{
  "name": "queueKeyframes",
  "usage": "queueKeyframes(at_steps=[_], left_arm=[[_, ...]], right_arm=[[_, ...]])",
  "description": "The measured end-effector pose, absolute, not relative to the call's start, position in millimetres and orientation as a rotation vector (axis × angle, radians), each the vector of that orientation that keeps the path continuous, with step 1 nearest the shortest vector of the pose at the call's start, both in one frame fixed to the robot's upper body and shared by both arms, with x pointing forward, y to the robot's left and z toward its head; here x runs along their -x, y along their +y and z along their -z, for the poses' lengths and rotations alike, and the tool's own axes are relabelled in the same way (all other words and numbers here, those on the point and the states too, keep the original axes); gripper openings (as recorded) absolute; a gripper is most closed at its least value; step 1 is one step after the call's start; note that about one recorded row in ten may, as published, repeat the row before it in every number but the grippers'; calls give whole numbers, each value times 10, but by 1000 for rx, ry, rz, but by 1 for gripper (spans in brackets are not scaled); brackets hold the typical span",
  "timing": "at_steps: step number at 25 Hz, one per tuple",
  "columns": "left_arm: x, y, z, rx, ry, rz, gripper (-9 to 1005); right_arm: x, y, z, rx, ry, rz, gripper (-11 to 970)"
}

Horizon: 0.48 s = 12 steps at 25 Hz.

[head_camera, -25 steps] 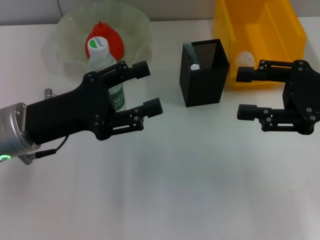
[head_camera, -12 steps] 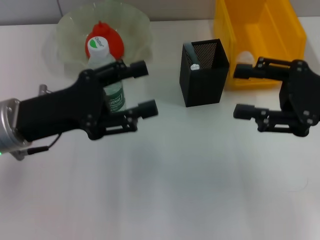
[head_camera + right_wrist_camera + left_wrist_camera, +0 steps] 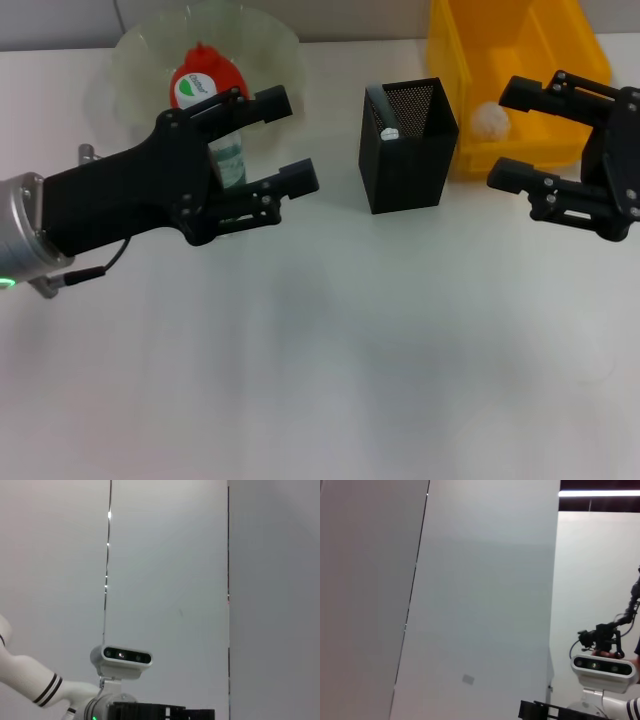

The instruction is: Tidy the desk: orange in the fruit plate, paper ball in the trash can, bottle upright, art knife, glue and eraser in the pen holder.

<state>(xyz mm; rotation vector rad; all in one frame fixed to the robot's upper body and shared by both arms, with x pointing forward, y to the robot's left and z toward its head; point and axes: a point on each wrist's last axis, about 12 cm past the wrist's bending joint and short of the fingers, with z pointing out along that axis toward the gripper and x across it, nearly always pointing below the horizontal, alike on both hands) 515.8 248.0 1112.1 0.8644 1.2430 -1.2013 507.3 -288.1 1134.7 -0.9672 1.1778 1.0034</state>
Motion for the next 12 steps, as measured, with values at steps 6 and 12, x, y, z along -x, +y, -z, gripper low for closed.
queueKeyframes(at_steps=[6,12], left_arm=[[-5119,2419,-11080,-810,1230,1202,833],[-5103,2381,-11053,-831,1224,1183,833]], right_arm=[[-5073,-2875,-11346,948,1172,-1014,715],[-5074,-2877,-11316,926,1185,-1018,715]])
